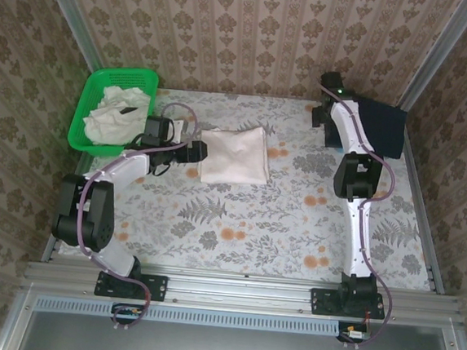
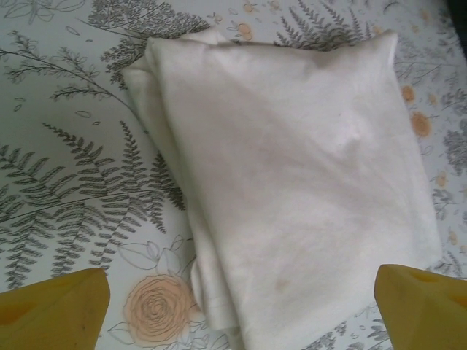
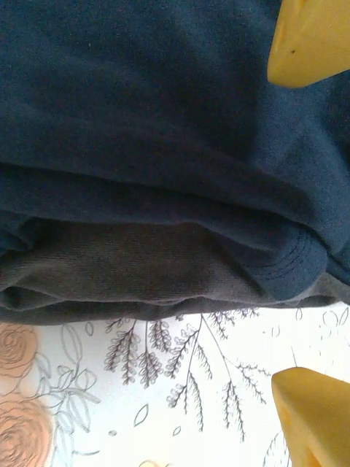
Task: Fold and stack the t-shirts
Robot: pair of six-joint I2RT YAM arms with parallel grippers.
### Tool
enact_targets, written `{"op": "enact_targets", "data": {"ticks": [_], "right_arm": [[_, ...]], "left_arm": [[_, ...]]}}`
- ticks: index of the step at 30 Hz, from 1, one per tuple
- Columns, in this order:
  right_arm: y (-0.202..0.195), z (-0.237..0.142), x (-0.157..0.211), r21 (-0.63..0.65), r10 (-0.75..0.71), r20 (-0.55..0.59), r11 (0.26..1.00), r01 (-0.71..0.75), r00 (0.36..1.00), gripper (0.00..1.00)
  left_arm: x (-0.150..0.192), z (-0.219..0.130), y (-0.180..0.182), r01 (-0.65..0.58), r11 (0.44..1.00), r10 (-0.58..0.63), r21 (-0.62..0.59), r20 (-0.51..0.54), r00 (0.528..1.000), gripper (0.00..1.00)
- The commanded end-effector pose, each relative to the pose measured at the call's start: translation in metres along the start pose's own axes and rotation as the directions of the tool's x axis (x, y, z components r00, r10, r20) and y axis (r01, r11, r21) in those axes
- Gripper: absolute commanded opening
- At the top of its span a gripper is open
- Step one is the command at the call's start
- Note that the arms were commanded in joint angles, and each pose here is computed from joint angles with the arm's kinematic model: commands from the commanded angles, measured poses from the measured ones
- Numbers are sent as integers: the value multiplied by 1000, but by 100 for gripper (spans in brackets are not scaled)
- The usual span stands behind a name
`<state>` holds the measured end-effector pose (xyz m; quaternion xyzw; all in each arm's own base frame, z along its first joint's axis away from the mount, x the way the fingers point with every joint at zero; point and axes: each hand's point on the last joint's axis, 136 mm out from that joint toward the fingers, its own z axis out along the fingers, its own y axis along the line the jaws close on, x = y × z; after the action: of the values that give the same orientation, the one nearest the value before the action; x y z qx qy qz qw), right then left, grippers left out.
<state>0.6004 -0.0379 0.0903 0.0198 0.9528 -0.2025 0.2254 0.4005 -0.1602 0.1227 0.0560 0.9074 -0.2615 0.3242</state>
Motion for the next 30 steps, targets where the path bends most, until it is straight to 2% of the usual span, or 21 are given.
{"op": "enact_targets", "data": {"ticks": [1, 5, 8, 13, 18, 23, 30], "right_arm": [[-10, 14, 15, 88, -90, -58, 992, 95, 994, 100], [-7, 32, 23, 148, -155, -92, 975, 167, 984, 100], [-6, 38, 29, 156, -164, -110, 971, 180, 980, 93], [11, 36, 37, 57, -155, -127, 985, 163, 980, 74], [23, 12, 39, -41, -106, -128, 994, 102, 986, 54], [48, -21, 42, -155, -95, -111, 985, 77, 989, 51], [63, -46, 53, -173, -90, -97, 982, 73, 991, 53]], "left_arm": [[-4, 3, -3, 14, 999, -14, 45, 16, 1000, 92], [-3, 4, -4, 20, 998, -21, 54, 15, 1000, 90], [-3, 4, -5, 19, 998, -20, 56, 13, 1000, 89], [-5, 5, -7, 19, 997, -20, 70, 9, 1000, 86], [-4, 6, -6, 17, 998, -17, 67, 4, 1000, 84], [-1, 8, -4, 20, 997, -20, 71, -6, 1000, 84], [1, 9, 2, 30, 997, -29, 75, -10, 1000, 84]]}}
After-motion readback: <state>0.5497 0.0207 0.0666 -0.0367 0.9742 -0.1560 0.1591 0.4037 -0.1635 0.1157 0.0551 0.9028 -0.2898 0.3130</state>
